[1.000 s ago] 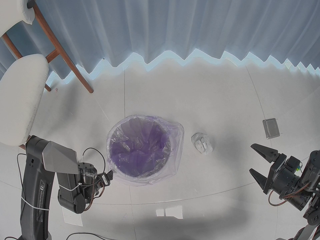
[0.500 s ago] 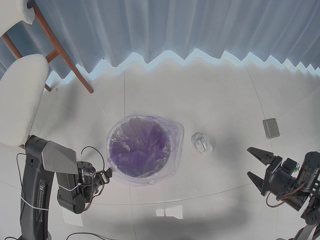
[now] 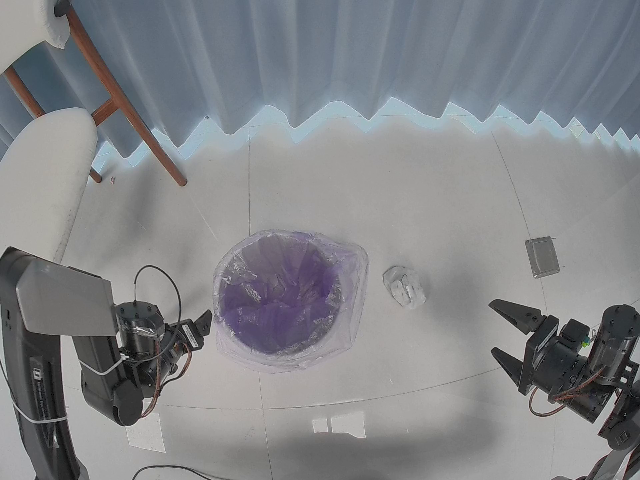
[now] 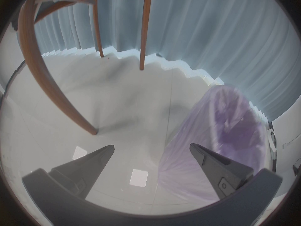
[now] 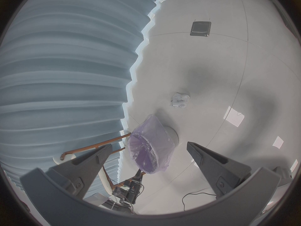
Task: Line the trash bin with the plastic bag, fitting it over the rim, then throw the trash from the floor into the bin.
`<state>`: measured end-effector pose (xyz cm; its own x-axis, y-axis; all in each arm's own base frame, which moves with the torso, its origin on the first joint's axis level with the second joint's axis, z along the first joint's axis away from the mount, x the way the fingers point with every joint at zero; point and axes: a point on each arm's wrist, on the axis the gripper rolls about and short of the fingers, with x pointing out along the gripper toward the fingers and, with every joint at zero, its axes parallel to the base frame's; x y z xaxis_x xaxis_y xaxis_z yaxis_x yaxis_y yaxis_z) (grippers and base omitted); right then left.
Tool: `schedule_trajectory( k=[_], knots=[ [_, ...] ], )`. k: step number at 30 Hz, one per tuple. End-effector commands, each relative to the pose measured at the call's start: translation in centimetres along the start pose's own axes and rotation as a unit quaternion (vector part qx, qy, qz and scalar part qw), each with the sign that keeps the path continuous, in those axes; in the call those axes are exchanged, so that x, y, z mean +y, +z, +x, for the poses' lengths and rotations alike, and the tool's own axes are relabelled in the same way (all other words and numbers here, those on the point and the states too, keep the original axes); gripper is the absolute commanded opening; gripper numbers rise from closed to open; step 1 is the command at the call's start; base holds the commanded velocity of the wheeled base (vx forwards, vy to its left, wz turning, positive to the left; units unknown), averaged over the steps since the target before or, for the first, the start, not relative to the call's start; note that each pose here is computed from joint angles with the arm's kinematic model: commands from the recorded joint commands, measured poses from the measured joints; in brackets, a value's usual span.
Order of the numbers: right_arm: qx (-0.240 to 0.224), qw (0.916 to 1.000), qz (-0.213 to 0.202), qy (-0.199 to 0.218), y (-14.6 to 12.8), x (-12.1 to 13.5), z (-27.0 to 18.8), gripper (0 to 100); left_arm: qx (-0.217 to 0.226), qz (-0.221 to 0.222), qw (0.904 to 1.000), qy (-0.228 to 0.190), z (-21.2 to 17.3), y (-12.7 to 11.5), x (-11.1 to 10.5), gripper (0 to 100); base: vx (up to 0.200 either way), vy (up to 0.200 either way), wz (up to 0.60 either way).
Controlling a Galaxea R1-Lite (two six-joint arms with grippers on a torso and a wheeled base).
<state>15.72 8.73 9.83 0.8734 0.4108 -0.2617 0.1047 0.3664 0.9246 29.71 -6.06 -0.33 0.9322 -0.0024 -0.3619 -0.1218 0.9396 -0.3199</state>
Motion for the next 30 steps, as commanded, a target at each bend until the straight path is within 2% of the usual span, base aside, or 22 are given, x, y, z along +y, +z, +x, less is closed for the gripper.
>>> schedule_trajectory(
  k=[1, 2, 3, 4, 7, 11, 12, 13, 14, 15, 16, 18, 19, 23, 24, 25, 27, 29, 30],
  knots=[
    [0.004, 0.9999, -0.001, -0.01, -0.1, -0.4, -0.2, 100, -0.077, -0.011, 0.996, -0.044, -3.7, 4.8, -1.7, 100, 0.0, 0.0, 0.0],
    [0.004, 0.9999, -0.001, -0.01, -0.1, -0.4, -0.2, 100, -0.077, -0.011, 0.996, -0.044, -3.7, 4.8, -1.7, 100, 0.0, 0.0, 0.0],
    [0.005, 0.9999, -0.002, -0.009, -0.2, -0.4, -0.2, 100, -0.126, -0.009, 0.9895, -0.07, -5.4, 7.2, -2.8, 100, 0.0, 0.0, 0.0],
    [0.005, 0.9999, -0.004, -0.009, -0.2, -0.4, -0.2, 100, -0.156, -0.009, 0.9839, -0.086, -6.4, 8.6, -3.5, 100, 0.0, 0.0, 0.0],
    [0.004, 1.0, -0.006, -0.006, -0.2, -0.3, -0.2, 100, -0.252, -0.016, 0.9551, -0.154, -11.0, 12.9, -6.0, 100, 0.0, 0.0, 0.0],
    [0.013, 0.9994, -0.026, 0.016, -0.5, 0.2, -0.1, 100, -0.343, -0.031, 0.9031, -0.256, -16.5, 17.2, -8.2, 100, 0.0, 0.0, 0.0],
    [0.013, 0.9994, -0.026, 0.016, -0.5, 0.2, -0.1, 100, -0.343, -0.031, 0.9031, -0.256, -16.5, 17.2, -8.2, 100, 0.0, 0.0, 0.0],
    [0.034, 0.9978, -0.051, 0.026, -1.3, 0.5, 0.1, 100, -0.371, -0.034, 0.8858, -0.277, -17.6, 18.6, -8.4, 100, 0.0, 0.0, 0.0],
    [0.034, 0.9978, -0.051, 0.026, -1.3, 0.5, 0.1, 100, -0.371, -0.034, 0.8858, -0.277, -17.6, 18.6, -8.4, 100, 0.0, 0.0, 0.0],
    [0.044, 0.9963, -0.067, 0.032, -1.8, 0.7, 0.5, 100, -0.389, -0.04, 0.8756, -0.284, -18.0, 19.7, -8.5, 100, 0.0, 0.0, 0.0],
    [0.06, 0.9942, -0.078, 0.044, -2.4, 1.1, 1.1, 100, -0.405, -0.045, 0.8703, -0.277, -18.0, 20.5, -8.2, 100, 0.0, 0.0, 0.0],
    [0.082, 0.992, -0.083, 0.049, -3.0, 1.3, 1.7, 100, -0.408, -0.049, 0.869, -0.275, -18.0, 20.8, -7.9, 100, 0.0, 0.0, 0.0],
    [0.114, 0.9881, -0.091, 0.05, -3.7, 1.2, 2.6, 100, -0.408, -0.048, 0.8664, -0.283, -18.2, 21.0, -7.6, 100, -0.2, 0.0, 0.0],
    [0.162, 0.977, -0.137, 0.022, -5.1, -0.3, 5.3, 100, -0.397, -0.042, 0.8609, -0.315, -18.9, 20.8, -7.3, 100, -0.2, 0.0, 0.0],
    [0.176, 0.9696, -0.17, 0.007, -5.9, -1.3, 6.4, 100, -0.395, -0.039, 0.8607, -0.318, -19.2, 20.7, -7.2, 100, -0.2, 0.0, 0.0],
    [0.181, 0.9663, -0.183, 0.001, -6.2, -1.6, 6.9, 100, -0.395, -0.038, 0.8605, -0.32, -19.2, 20.7, -7.2, 100, -0.2, 0.0, 0.0],
    [0.201, 0.9432, -0.263, -0.032, -7.5, -4.2, 9.3, 100, -0.395, -0.037, 0.8599, -0.321, -19.7, 20.9, -7.2, 100, -0.2, 0.0, 0.0],
    [0.2, 0.9266, -0.315, -0.048, -8.3, -5.9, 11.3, 100, -0.395, -0.037, 0.8604, -0.32, -20.3, 21.1, -7.1, 100, -0.2, 0.0, 0.0],
    [0.19, 0.9225, -0.332, -0.052, -8.6, -6.5, 12.4, 100, -0.394, -0.037, 0.8614, -0.318, -20.7, 21.2, -7.0, 100, -0.2, 0.0, 0.0]
  ],
)
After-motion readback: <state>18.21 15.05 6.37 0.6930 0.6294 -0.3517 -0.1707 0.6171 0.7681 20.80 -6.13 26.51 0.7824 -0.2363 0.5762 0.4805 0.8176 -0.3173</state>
